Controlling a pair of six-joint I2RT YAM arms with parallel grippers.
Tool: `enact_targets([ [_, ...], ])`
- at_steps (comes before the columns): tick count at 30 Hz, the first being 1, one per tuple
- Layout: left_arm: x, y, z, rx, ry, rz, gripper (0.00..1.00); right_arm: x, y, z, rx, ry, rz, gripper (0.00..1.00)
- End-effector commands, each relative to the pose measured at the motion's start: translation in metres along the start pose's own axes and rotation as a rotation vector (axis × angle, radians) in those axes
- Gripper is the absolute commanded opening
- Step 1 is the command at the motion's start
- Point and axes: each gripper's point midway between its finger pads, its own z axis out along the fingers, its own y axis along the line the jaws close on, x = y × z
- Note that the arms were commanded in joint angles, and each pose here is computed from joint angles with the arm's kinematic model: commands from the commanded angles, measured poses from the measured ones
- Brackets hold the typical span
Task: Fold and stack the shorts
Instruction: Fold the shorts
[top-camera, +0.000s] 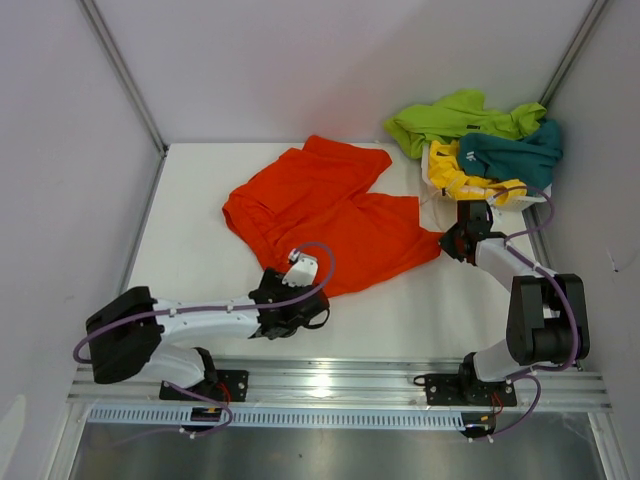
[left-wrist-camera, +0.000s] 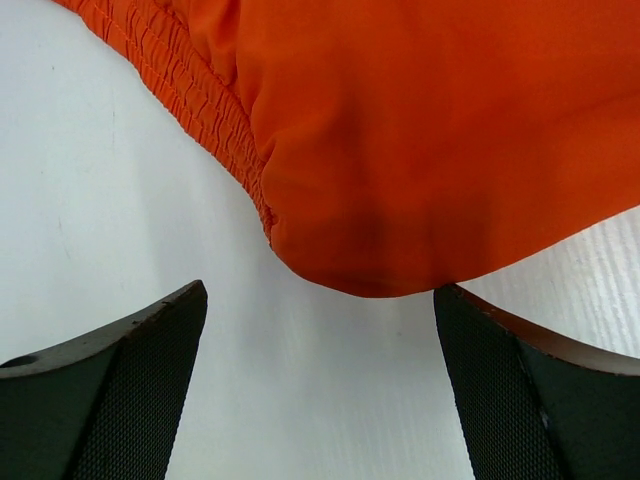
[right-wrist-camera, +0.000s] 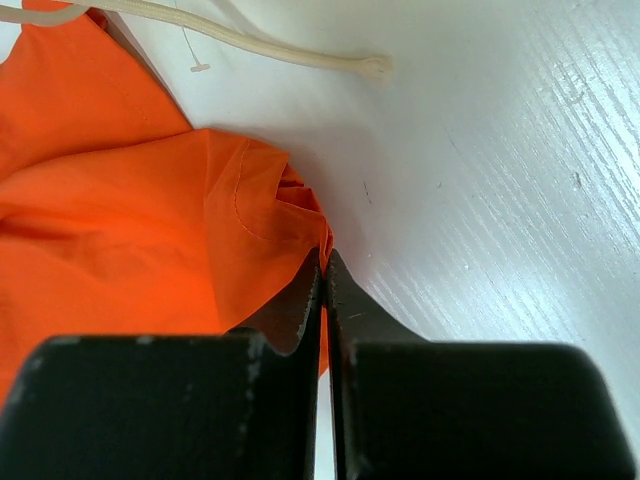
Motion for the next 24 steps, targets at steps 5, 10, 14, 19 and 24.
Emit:
enact_targets([
  [5,-0.016,0.000,0.010,-0.113,-0.011,0.046,0.94,-0.016,0.014,-0.002,-0.047,-0.035,0.001,0.00],
  [10,-0.024,0.003,0.022,-0.155,-0.006,0.046,0.90,-0.016,0.013,-0.002,-0.046,-0.035,0.004,0.00],
  [14,-0.030,0.008,0.032,-0.140,0.004,0.011,0.87,-0.016,0.013,-0.003,-0.043,-0.038,0.002,0.00],
  [19,-0.035,0.010,0.032,-0.127,-0.023,-0.009,0.76,-0.021,0.010,-0.004,-0.037,-0.049,0.008,0.00],
  [24,-0.044,0.002,0.030,-0.044,-0.069,-0.001,0.58,-0.037,0.013,-0.007,-0.041,-0.072,0.029,0.00],
])
